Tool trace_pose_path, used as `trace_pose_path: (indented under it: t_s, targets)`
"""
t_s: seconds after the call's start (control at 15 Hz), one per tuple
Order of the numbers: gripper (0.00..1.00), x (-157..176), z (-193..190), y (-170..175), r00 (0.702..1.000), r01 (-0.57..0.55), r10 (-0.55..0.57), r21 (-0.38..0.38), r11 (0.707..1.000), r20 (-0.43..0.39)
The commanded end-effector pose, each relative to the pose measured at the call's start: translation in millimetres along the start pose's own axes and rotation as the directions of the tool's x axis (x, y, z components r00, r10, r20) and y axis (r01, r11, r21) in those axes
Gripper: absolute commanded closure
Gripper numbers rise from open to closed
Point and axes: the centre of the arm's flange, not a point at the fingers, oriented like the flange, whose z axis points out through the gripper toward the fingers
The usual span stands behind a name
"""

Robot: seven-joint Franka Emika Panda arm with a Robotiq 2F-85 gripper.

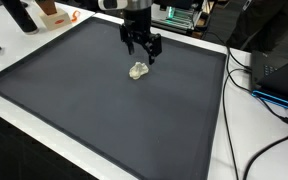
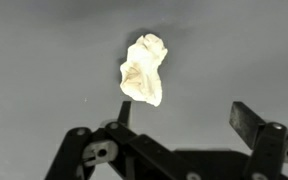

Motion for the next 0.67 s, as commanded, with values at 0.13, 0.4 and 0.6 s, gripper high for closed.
trace_pose_path:
  t_s: [0.13, 0.4, 0.6]
  targets:
    - [0.0, -22, -36, 51, 0.998, -0.07, 0.067, 0.248, 0.966, 0.019]
    - [0.0, -23, -37, 83, 0.984, -0.178, 0.173, 0.391, 0.903, 0.047]
    - [0.0, -24, -27, 104, 0.963, -0.268, 0.254, 0.456, 0.849, 0.092]
